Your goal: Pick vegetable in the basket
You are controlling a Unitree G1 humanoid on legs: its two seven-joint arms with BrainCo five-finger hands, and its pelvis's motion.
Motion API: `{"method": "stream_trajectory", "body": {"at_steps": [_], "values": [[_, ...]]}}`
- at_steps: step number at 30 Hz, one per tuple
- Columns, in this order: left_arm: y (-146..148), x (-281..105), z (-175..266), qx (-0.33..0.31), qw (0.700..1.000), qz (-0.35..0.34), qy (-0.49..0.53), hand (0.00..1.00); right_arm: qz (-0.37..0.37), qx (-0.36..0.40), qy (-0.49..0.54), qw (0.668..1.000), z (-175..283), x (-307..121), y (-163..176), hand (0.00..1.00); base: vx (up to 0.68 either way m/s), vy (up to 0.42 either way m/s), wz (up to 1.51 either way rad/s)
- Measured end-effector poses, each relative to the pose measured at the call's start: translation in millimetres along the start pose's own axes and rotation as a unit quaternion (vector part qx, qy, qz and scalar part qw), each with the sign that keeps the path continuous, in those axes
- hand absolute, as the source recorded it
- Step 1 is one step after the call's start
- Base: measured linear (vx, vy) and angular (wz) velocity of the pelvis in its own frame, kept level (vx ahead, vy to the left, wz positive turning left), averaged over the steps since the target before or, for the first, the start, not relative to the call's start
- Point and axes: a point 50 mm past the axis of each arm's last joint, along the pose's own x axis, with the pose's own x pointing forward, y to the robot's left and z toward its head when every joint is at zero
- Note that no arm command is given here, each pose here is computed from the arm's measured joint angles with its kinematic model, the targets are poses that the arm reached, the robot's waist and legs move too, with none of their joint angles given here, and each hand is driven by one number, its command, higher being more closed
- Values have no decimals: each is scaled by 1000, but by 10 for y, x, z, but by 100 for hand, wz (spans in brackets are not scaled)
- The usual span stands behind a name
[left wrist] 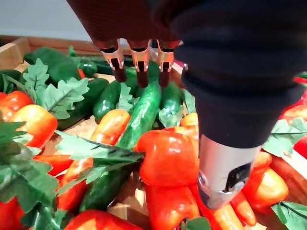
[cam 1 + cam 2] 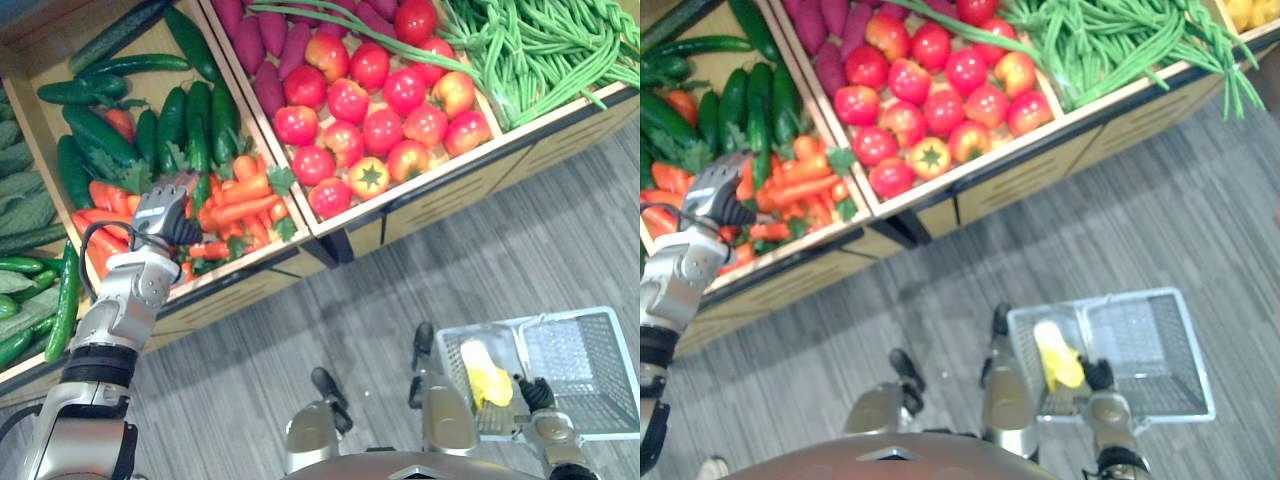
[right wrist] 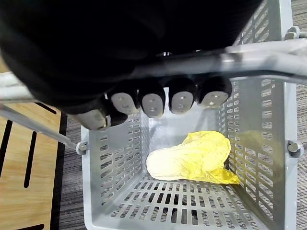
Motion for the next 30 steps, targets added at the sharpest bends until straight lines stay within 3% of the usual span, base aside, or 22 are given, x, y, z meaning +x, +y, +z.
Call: {"method": "stream_trajectory", "body": {"at_steps": [17,30], "values": [[169,63,35,-7,999,38,1,0,1,6,-19,1000,159,57,19,100,-20,-32,-5],[109,62,90,-22,999,38,-2,0,2,7,-22,1000,191,69,22,100,-13,-23,-2]]}}
